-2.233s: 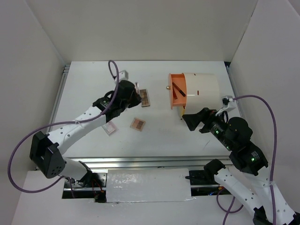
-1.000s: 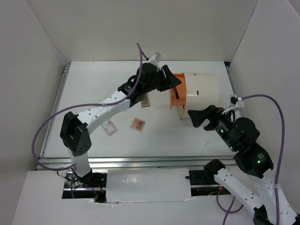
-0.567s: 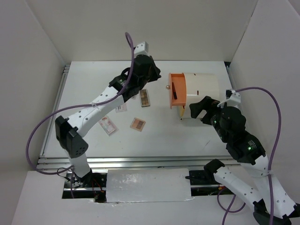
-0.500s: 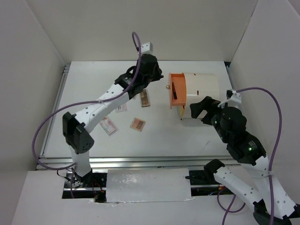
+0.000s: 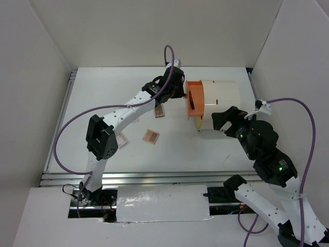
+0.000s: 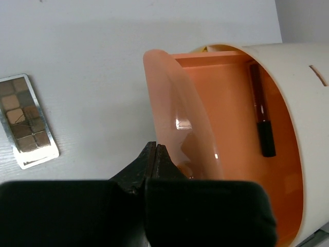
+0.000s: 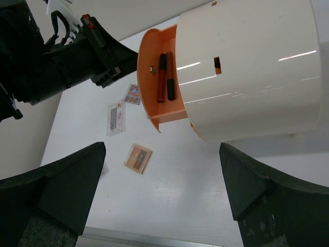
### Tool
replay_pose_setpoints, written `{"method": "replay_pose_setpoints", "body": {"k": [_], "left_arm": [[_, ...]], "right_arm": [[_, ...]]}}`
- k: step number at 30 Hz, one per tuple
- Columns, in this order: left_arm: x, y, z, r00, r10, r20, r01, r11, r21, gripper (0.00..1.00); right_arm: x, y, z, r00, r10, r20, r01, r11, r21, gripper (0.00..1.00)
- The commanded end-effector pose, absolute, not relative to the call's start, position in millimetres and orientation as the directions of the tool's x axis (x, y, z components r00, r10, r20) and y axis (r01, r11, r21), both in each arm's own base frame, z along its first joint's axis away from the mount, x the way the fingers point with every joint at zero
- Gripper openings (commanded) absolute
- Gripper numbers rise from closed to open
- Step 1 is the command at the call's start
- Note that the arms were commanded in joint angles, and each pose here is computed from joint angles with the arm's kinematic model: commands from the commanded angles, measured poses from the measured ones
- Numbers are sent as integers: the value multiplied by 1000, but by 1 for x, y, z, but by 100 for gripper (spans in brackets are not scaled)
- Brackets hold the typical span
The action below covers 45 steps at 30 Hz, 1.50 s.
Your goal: Organize the makeup
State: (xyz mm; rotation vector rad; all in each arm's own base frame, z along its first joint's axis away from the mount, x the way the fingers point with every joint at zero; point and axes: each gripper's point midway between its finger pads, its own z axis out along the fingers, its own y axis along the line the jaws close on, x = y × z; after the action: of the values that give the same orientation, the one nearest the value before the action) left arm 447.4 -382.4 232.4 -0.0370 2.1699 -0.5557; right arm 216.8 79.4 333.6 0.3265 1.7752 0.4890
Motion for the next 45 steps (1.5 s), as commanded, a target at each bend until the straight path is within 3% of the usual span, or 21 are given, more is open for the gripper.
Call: {"method": "replay_pose_setpoints", "body": {"k": [1, 26, 42, 45], "left_arm": [[438, -400, 276, -597, -273, -754, 267, 819, -508, 0], [449, -462, 258, -686, -326, -651, 363, 622, -694, 3], [455, -470, 257, -702, -344, -623, 390, 547, -741, 21], [463, -447, 235, -708, -392, -588, 256, 634, -730, 23]], "right_arm": [[218, 80, 344, -233, 468, -853, -53, 869, 492, 100], [217, 85, 329, -262, 448, -855, -67, 875, 479, 100], [217, 86, 324, -268, 442, -856, -72, 877, 475, 100], [217, 86, 324, -266, 441, -857, -71, 878, 474, 100]]}}
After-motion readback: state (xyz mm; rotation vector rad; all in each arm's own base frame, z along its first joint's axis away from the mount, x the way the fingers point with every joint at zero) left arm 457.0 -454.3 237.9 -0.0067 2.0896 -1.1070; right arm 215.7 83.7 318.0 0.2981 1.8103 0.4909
